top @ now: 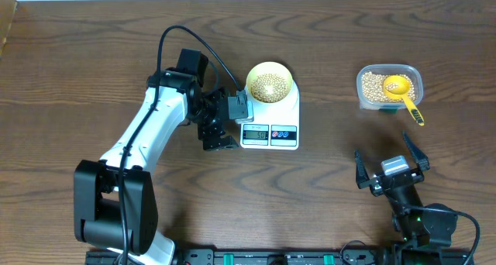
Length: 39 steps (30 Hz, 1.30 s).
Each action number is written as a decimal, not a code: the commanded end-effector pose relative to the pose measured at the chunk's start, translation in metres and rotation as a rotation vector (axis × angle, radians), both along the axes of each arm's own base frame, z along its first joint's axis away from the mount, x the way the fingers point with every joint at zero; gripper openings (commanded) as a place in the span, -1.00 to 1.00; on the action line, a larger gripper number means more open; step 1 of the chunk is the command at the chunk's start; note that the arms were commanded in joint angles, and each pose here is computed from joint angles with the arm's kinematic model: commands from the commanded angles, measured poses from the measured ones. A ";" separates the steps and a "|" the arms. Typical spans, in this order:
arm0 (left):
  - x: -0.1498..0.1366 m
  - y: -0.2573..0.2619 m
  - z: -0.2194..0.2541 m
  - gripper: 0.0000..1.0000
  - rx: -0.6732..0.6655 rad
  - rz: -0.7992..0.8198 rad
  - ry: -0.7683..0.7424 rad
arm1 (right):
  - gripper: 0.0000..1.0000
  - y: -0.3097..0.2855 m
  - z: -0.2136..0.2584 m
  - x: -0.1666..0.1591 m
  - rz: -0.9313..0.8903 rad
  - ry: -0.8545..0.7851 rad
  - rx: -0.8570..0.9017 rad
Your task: Scoop item into bowl and weigh 50g on scale
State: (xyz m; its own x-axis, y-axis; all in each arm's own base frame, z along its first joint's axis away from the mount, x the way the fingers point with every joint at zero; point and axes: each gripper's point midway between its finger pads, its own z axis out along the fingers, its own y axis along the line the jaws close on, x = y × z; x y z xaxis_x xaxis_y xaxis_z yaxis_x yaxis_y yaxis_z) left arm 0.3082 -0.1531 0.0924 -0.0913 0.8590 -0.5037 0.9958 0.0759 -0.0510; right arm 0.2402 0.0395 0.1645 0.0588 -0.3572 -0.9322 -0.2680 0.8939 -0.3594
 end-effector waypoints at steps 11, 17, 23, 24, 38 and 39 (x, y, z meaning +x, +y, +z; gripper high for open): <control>-0.010 0.001 -0.002 0.95 -0.006 0.001 0.053 | 0.99 -0.002 0.000 0.000 -0.013 -0.005 -0.013; -0.007 0.001 -0.002 0.95 -0.008 0.002 0.041 | 0.99 -0.002 0.000 0.000 -0.013 -0.004 -0.013; 0.037 -0.008 0.006 0.95 -0.065 0.275 0.010 | 0.99 -0.003 0.000 0.000 -0.014 -0.004 -0.013; 0.046 -0.010 0.009 0.95 -0.084 0.320 -0.003 | 0.99 -0.002 0.000 0.000 -0.013 -0.004 -0.013; 0.156 0.031 0.090 0.96 -0.220 0.889 -0.370 | 0.99 -0.003 0.000 0.000 -0.014 -0.004 -0.013; 0.153 0.036 0.102 0.95 -0.230 0.897 -0.389 | 0.99 -0.003 0.000 0.000 -0.014 -0.004 -0.013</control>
